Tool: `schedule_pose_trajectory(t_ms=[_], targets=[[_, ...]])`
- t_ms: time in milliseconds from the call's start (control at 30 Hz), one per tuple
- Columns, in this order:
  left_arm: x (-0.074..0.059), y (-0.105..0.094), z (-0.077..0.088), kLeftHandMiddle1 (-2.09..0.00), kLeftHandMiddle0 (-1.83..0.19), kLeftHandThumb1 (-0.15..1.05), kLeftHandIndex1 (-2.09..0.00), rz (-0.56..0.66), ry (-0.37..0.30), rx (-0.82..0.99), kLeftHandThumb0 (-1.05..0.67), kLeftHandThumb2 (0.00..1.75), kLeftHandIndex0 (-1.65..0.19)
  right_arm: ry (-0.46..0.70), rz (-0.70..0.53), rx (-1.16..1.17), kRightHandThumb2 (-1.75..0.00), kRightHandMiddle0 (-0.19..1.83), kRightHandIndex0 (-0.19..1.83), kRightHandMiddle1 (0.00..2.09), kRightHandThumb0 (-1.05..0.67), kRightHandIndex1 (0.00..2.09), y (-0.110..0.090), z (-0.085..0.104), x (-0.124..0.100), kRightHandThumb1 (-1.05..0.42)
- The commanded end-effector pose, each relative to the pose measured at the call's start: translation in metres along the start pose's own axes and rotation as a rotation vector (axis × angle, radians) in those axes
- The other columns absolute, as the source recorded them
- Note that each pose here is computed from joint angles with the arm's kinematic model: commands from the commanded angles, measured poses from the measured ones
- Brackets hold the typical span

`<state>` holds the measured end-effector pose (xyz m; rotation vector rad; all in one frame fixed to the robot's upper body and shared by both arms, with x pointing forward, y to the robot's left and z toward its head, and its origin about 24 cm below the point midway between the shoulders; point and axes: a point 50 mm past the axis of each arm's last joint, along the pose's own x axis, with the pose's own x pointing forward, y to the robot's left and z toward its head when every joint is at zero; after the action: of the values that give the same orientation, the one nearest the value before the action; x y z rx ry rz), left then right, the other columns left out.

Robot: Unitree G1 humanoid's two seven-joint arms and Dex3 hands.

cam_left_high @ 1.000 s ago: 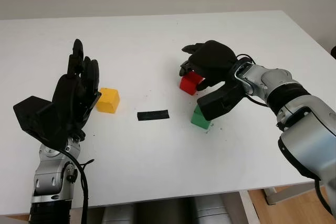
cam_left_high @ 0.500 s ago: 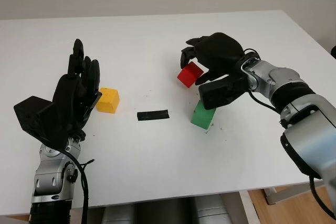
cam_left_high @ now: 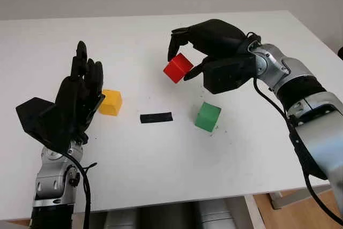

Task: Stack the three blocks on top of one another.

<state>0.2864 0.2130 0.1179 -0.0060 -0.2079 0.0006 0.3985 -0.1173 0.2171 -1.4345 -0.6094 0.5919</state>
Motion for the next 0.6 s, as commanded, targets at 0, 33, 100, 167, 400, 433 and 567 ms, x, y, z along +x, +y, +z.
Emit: schedule_pose_trajectory(t_ms=[0,33,100,167,400,433,567], targets=[[0.004,-0.004,0.007,-0.02,0.19,1.05,-0.03,-0.009,-0.03,-0.003,-0.7,0.56,0.19,-0.061,0.005,-0.061,-0.06,0.49,0.3,1.26,-0.39,0.04,-0.01,0.01,0.004,-0.93],[0.005,-0.004,0.007,-0.02,0.19,1.05,-0.02,-0.008,-0.031,-0.007,-0.69,0.56,0.19,-0.079,0.022,-0.071,-0.05,0.5,0.31,1.26,-0.39,0.04,-0.009,0.014,0.005,-0.92],[0.005,-0.005,0.007,-0.01,0.19,1.05,-0.02,-0.009,-0.032,-0.012,-0.7,0.56,0.19,-0.115,0.056,-0.09,-0.05,0.49,0.3,1.24,-0.39,0.04,-0.006,0.021,0.008,-0.92],[0.005,-0.005,0.007,0.0,0.19,1.05,-0.01,-0.011,-0.031,-0.011,-0.7,0.56,0.19,-0.149,0.076,-0.102,-0.05,0.51,0.3,1.24,-0.39,0.05,-0.002,0.026,0.009,-0.92],[0.002,-0.007,0.007,-0.01,0.19,1.05,-0.02,-0.002,-0.034,-0.008,-0.68,0.58,0.19,-0.225,0.151,-0.19,-0.04,0.52,0.3,1.34,-0.44,0.06,0.019,0.044,0.019,-0.89],[0.002,-0.007,0.006,-0.01,0.19,1.05,-0.02,-0.001,-0.034,-0.008,-0.68,0.58,0.19,-0.236,0.152,-0.203,-0.04,0.53,0.31,1.35,-0.44,0.06,0.021,0.046,0.02,-0.88],[0.001,-0.007,0.006,0.0,0.19,1.05,-0.02,0.003,-0.037,-0.005,-0.68,0.58,0.19,-0.268,0.173,-0.258,-0.05,0.54,0.33,1.35,-0.44,0.06,0.029,0.053,0.025,-0.88]])
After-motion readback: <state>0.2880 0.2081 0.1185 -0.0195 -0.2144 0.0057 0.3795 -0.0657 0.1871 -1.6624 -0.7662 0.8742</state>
